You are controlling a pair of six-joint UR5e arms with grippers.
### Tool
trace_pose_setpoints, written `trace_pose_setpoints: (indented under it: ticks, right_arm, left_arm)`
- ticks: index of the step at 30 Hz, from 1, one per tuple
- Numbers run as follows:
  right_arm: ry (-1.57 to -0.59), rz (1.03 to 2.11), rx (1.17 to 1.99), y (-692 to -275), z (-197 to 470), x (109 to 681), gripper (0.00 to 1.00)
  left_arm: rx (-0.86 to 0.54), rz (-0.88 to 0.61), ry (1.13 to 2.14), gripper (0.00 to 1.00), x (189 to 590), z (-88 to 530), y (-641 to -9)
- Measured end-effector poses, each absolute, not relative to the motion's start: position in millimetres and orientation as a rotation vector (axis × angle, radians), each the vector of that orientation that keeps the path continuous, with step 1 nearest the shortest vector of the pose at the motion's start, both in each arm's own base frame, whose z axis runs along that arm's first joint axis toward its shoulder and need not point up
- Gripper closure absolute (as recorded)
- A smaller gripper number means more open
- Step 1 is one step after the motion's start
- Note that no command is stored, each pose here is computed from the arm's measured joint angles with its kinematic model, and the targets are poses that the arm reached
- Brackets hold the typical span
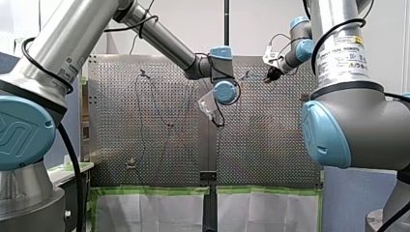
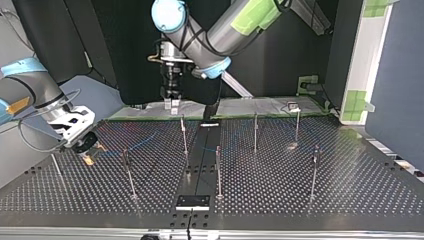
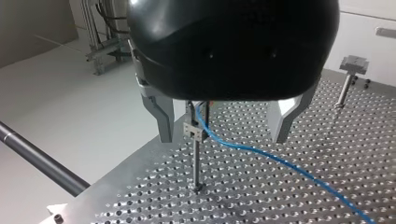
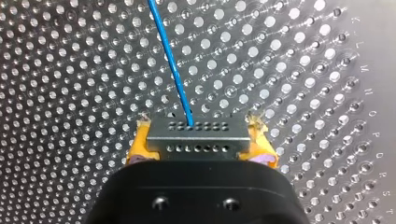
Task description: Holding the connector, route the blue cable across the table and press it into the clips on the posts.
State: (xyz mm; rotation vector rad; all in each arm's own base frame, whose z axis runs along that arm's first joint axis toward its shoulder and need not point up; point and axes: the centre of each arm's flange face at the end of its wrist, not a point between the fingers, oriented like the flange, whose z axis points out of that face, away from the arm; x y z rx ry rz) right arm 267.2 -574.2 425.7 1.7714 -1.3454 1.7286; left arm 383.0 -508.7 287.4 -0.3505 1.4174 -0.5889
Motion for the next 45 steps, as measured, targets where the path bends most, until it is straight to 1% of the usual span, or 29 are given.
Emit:
trace_pose_setpoints:
  ticks: [23,45]
  right_arm:
    - [-1.347,1.728,1.775,-574.4,424.2,268.3,1.00]
    - [-1.351,1.726,1.772,-576.2,422.3,266.5,1.00]
  left_arm:
    - [-0.300,-0.543,1.425,0.00,355.4,222.4,-480.7]
    - [-0.298,-0.538,1.425,0.00,322.0,166.1,-441.5]
